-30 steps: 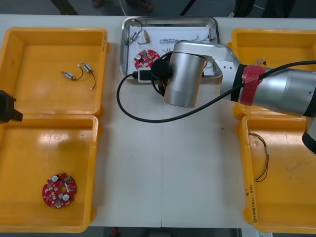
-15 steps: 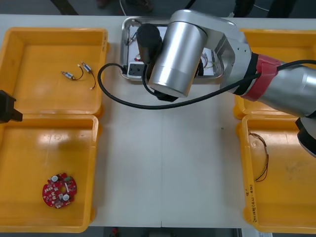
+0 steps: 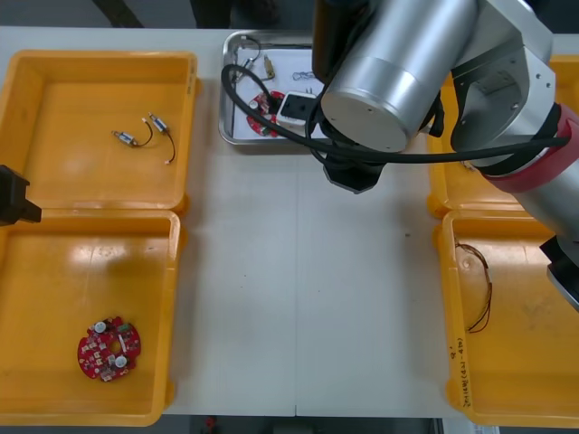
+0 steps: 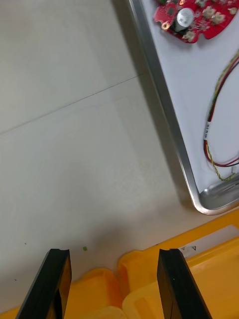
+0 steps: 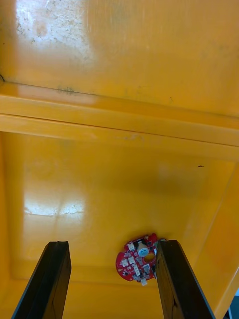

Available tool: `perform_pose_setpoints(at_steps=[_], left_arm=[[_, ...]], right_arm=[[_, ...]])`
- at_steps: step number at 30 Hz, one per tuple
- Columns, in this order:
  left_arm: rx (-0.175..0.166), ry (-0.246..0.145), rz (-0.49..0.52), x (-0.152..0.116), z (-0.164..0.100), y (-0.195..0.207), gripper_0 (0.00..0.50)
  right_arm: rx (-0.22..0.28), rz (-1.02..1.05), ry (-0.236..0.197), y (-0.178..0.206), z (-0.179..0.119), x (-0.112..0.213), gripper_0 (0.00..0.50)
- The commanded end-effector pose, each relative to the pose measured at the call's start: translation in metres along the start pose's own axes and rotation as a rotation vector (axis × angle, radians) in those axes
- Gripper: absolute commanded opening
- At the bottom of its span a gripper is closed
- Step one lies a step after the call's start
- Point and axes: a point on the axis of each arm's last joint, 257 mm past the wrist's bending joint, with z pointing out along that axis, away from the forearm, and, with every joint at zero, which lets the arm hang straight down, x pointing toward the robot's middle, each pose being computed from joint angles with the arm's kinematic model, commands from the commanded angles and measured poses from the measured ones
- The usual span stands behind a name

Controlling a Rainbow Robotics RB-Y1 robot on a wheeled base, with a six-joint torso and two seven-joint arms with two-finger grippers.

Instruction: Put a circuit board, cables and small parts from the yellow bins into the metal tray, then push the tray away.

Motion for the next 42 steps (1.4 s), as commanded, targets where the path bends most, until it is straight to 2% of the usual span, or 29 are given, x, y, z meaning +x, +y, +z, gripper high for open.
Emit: perform_pose_setpoints(at_steps=[1,5,10,16,22,31,36,42], left_arm=[[-0.044,-0.026,0.105,-0.004,-0.015,0.014,0.500],[-0.044,-0.026,0.105,-0.004,-0.015,0.014,0.500],[-0.044,-0.026,0.105,-0.004,-0.015,0.014,0.500],[-0.044,-0.026,0.105,-0.004,-0.015,0.014,0.500],[-0.044,-0.026,0.105,-0.004,-0.015,0.014,0.500],[-0.044,-0.026,0.105,-0.004,-0.015,0.014,0.500],[-0.044,-0.026,0.105,-0.004,-0.015,0.014,0.500],[-0.044,-0.026,0.105,-0.004,-0.015,0.014,0.500]], right_arm=[[-0.005,0.197,-0.079,-0.020,-0.021,0.012,0.500],[-0.010,0.341,-0.112,-0.032,-0.028,0.033,0.500],[-0.014,0.510,-0.112,-0.047,-0.030,0.075,0.500],[0.003,0.716,-0.085,-0.069,-0.033,0.134,0.500],[-0.024,0.919,-0.062,-0.078,-0.036,0.191,0.500],[0.017,1.145,-0.036,-0.091,-0.042,0.274,0.500],[0.020,1.181,0.006,-0.083,-0.039,0.298,0.500],[-0.009,1.220,0.059,-0.062,-0.028,0.319,0.500]])
